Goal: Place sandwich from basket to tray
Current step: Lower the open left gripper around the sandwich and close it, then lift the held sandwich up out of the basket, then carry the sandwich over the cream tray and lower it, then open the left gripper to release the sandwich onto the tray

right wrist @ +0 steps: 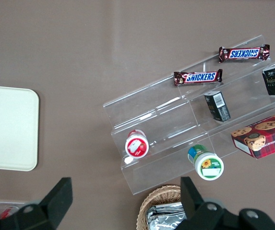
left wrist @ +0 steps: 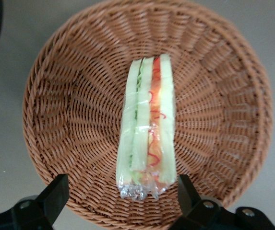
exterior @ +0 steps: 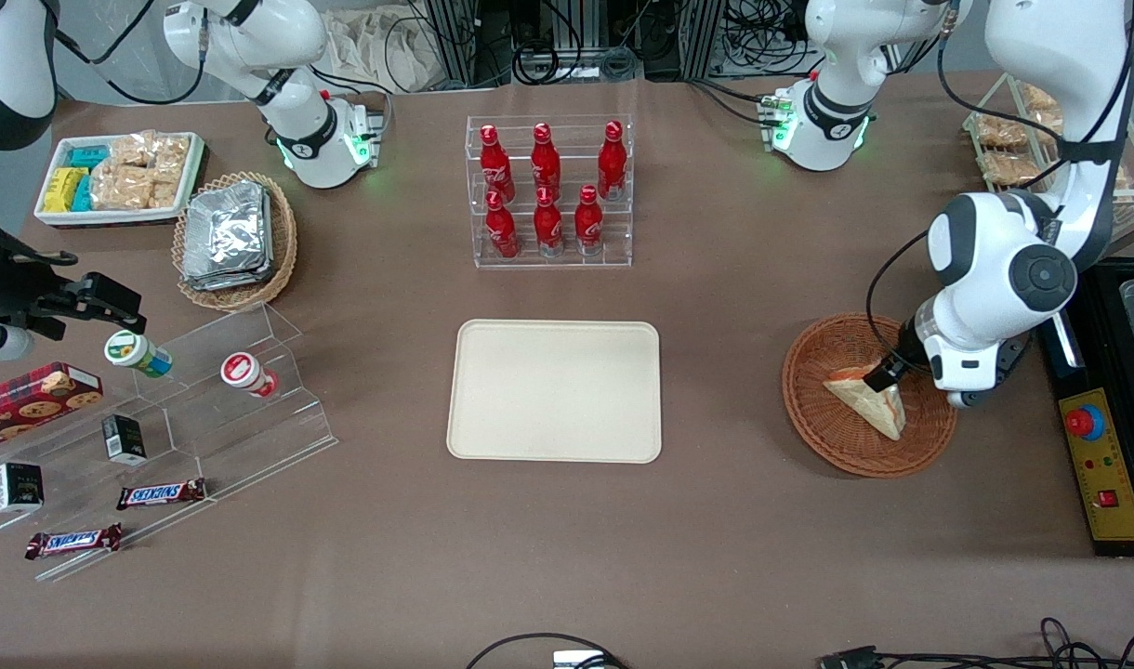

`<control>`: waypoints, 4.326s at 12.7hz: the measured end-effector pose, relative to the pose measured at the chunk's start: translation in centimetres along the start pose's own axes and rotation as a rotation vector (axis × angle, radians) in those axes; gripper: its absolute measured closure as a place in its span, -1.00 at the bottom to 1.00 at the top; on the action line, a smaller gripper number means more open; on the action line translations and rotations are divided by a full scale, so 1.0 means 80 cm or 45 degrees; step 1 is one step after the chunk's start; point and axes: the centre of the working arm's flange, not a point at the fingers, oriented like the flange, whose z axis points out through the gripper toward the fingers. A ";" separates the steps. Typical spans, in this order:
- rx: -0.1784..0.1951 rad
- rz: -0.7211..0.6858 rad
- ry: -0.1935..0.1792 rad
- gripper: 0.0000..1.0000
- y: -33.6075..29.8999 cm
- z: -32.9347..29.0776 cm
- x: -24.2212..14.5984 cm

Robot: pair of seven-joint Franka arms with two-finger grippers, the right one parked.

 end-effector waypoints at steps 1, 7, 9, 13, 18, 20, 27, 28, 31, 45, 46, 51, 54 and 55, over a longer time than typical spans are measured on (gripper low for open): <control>0.001 -0.005 -0.007 -1.00 0.001 0.013 0.002; -0.023 -0.014 -0.014 -1.00 0.021 0.063 0.019; -0.034 -0.024 -0.009 -0.96 0.030 0.063 0.025; -0.049 -0.022 0.006 0.00 0.040 0.047 0.032; 0.077 0.044 -0.052 0.40 0.074 -0.033 0.036; 0.149 0.106 -0.049 0.60 0.098 -0.080 0.024; 0.112 0.745 -0.048 0.60 0.209 -0.242 -0.109; 0.103 0.838 -0.070 0.60 0.228 -0.235 -0.142; 0.084 1.038 -0.129 0.60 0.296 -0.166 -0.233; -0.018 1.051 -0.169 0.51 0.395 0.062 -0.317; -0.016 1.027 -0.169 0.29 0.395 0.062 -0.317; -0.024 0.994 -0.159 -0.79 0.398 0.056 -0.314; -0.043 0.971 -0.133 -1.00 0.401 0.035 -0.303; -0.025 0.942 -0.125 -1.00 0.397 0.019 -0.294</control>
